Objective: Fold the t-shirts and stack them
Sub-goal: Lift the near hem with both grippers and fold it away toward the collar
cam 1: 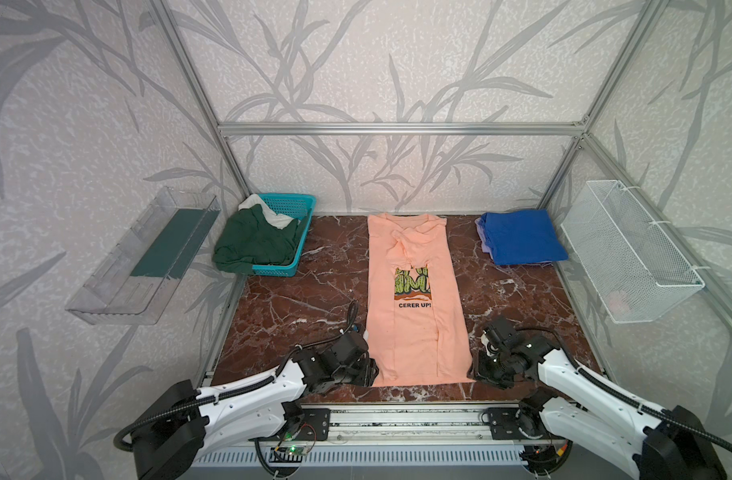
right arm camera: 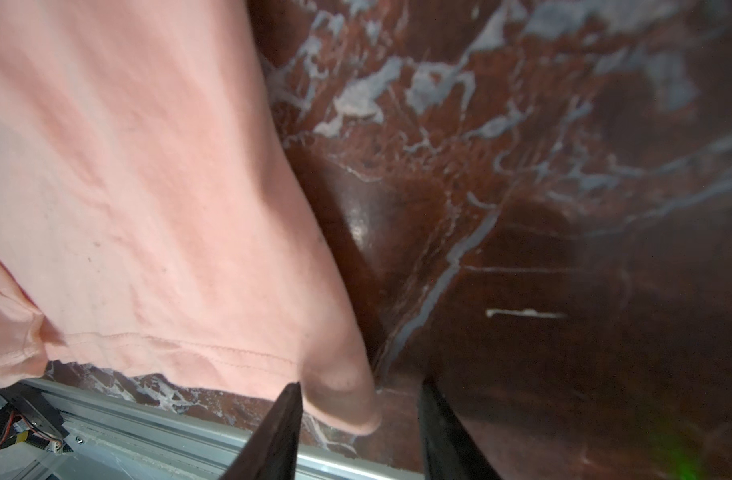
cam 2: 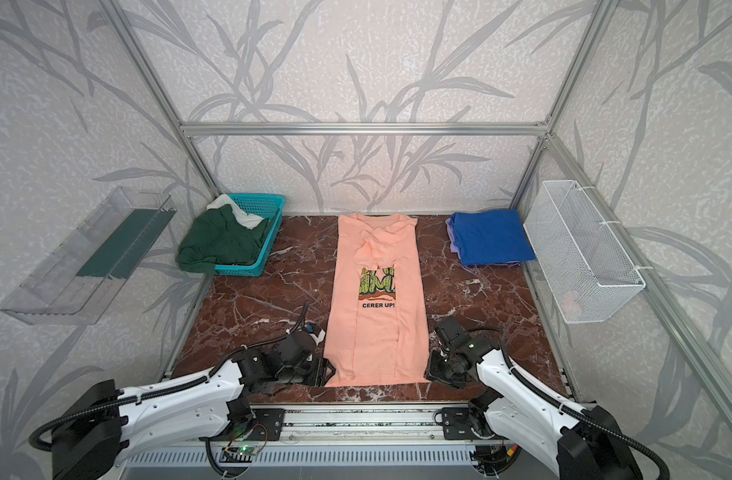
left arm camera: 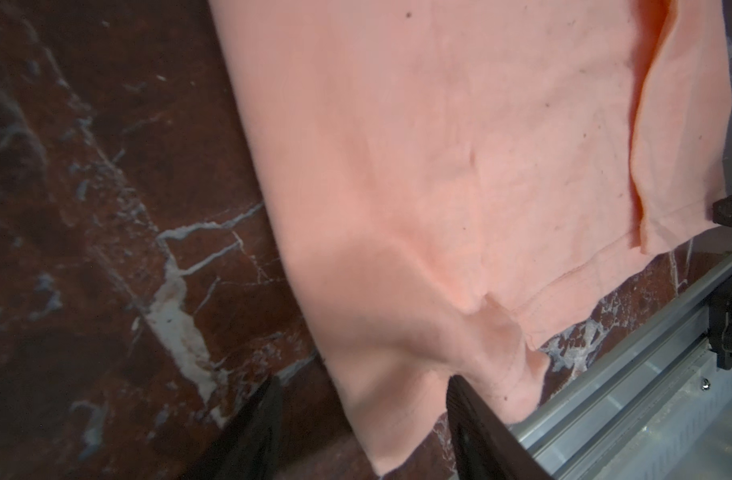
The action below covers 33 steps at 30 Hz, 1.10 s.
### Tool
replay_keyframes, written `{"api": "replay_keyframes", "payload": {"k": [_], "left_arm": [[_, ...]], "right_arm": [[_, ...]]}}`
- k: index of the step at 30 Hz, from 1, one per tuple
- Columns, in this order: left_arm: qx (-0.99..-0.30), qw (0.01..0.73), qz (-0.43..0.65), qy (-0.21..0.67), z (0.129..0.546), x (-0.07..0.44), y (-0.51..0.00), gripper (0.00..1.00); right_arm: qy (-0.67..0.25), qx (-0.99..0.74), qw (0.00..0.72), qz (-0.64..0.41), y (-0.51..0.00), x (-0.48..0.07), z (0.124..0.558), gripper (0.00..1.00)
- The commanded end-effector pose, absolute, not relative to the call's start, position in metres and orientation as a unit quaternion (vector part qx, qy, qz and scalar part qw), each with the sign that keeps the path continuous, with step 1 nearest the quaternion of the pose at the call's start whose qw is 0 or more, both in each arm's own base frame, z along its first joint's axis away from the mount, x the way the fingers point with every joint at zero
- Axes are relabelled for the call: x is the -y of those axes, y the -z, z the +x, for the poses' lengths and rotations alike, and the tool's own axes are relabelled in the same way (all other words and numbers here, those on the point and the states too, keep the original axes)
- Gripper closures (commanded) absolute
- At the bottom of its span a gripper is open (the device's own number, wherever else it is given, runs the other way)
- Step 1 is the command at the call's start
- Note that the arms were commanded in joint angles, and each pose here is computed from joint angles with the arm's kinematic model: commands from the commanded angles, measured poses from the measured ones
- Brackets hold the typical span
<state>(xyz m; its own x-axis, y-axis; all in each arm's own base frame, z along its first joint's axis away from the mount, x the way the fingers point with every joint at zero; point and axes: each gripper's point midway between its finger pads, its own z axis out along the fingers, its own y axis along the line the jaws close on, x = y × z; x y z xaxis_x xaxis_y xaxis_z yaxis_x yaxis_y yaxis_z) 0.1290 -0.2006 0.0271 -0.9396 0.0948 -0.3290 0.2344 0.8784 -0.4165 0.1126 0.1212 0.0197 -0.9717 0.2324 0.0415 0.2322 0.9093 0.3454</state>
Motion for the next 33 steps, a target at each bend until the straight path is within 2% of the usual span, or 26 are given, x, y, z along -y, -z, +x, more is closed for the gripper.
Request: {"api": "replay_keyframes", "payload": {"k": [1, 4, 5, 7, 8, 9, 10, 21, 29, 33], "left_arm": [[-0.967, 0.122, 0.077, 0.211, 0.117, 0.193, -0.009, 0.40], [-0.969, 0.114, 0.082, 0.204, 0.114, 0.197, -0.006, 0.49], [-0.969, 0.114, 0.084, 0.203, 0.114, 0.198, -0.006, 0.55], [-0.970, 0.112, 0.088, 0.197, 0.113, 0.198, -0.007, 0.78], [-0.971, 0.111, 0.089, 0.194, 0.113, 0.198, -0.007, 0.85], [-0.971, 0.111, 0.092, 0.192, 0.114, 0.198, -0.009, 0.92], [-0.971, 0.112, 0.095, 0.188, 0.114, 0.197, -0.011, 0.97], [-0.964, 0.134, 0.098, 0.208, 0.119, 0.203, -0.048, 1.00], [-0.960, 0.144, 0.112, 0.214, 0.128, 0.217, -0.073, 1.00], [-0.956, 0.174, 0.114, 0.208, 0.141, 0.221, -0.084, 1.00]], "right_arm": [[-0.179, -0.977, -0.008, 0.118, -0.014, -0.122, 0.107, 0.55], [-0.186, -0.976, -0.006, 0.113, -0.013, -0.125, 0.108, 0.61], [-0.191, -0.975, -0.005, 0.110, -0.014, -0.128, 0.109, 0.68], [-0.201, -0.974, -0.003, 0.103, -0.016, -0.132, 0.111, 0.87], [-0.205, -0.974, 0.000, 0.100, -0.017, -0.133, 0.112, 0.95], [-0.209, -0.973, 0.003, 0.099, -0.019, -0.134, 0.113, 1.00], [-0.212, -0.972, 0.006, 0.098, -0.021, -0.135, 0.114, 1.00], [-0.234, -0.967, 0.024, 0.094, -0.051, -0.138, 0.115, 1.00], [-0.281, -0.950, 0.100, 0.093, -0.095, -0.149, 0.141, 1.00], [-0.288, -0.941, 0.146, 0.095, -0.111, -0.153, 0.162, 1.00]]}}
